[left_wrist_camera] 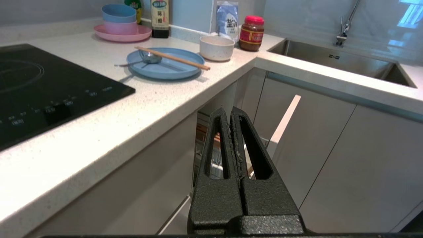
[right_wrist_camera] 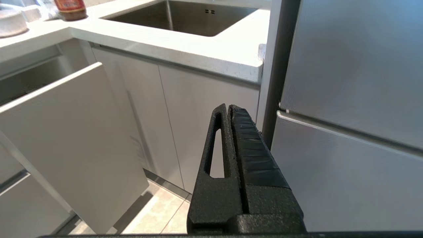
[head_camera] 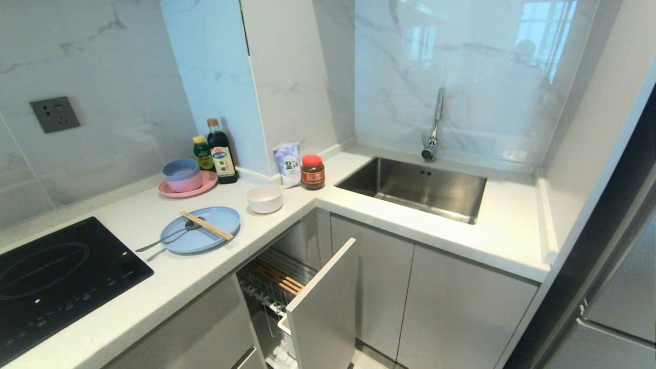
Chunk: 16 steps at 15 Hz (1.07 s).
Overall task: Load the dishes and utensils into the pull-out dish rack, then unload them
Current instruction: Open the cupboard
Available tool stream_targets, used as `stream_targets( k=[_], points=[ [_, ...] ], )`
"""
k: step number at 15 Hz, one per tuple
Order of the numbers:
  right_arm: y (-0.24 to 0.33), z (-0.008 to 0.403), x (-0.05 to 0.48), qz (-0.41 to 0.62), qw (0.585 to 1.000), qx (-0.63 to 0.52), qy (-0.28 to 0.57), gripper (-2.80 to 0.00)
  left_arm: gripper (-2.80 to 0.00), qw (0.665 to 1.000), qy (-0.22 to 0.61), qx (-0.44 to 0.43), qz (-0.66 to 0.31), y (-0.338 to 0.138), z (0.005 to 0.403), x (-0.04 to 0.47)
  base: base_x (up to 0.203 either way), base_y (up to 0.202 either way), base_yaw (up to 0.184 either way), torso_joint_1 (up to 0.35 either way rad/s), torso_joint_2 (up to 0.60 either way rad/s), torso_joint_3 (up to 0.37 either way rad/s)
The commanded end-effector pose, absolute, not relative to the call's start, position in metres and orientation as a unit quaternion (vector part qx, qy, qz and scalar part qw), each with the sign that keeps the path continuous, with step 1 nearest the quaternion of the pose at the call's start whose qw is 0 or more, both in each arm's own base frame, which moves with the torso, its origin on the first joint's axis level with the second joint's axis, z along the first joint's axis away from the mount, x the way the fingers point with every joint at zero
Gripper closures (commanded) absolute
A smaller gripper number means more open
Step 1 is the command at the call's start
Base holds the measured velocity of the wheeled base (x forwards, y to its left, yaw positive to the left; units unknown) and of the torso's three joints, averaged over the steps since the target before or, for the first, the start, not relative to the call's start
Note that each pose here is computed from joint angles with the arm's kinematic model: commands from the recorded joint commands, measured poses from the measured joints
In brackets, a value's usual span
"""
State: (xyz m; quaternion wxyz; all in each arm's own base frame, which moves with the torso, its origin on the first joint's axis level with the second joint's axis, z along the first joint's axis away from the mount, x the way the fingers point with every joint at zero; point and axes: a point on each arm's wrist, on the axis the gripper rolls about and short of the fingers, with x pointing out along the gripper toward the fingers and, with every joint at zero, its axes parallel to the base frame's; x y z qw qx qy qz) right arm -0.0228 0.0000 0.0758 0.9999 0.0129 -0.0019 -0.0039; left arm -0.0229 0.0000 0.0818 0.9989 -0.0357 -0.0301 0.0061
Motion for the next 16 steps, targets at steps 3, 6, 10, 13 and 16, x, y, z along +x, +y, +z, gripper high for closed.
stream_targets(
  k=[3,6,10,13,16],
  points=[
    [0.0,0.0753,-0.0229,-0.004,1.0,0.013,-0.002,0.0,0.0,0.999,-0.017,-0.036,0.007,0.0,0.0745,-0.0208,0.0,0.0,0.0,-0.246,0.5,0.253],
    [0.0,0.0753,-0.0229,-0.004,1.0,0.013,-0.002,0.0,0.0,0.999,-0.017,-0.036,0.007,0.0,0.0745,-0.0208,0.0,0.0,0.0,-0.274,0.55,0.277],
    [0.0,0.0752,-0.0229,-0.004,1.0,0.013,-0.002,0.0,0.0,0.999,-0.017,-0.036,0.007,0.0,0.0745,-0.0208,0.0,0.0,0.0,-0.267,0.54,0.267],
    [0.0,0.0753,-0.0229,-0.004,1.0,0.013,-0.002,0.0,0.0,0.999,-0.017,-0.036,0.007,0.0,0.0745,-0.0208,0.0,0.0,0.0,-0.257,0.51,0.254],
    [0.0,0.0753,-0.0229,-0.004,1.0,0.013,-0.002,0.0,0.0,0.999,-0.017,-0.036,0.007,0.0,0.0746,-0.0208,0.0,0.0,0.0,-0.254,0.49,0.242]
  ],
)
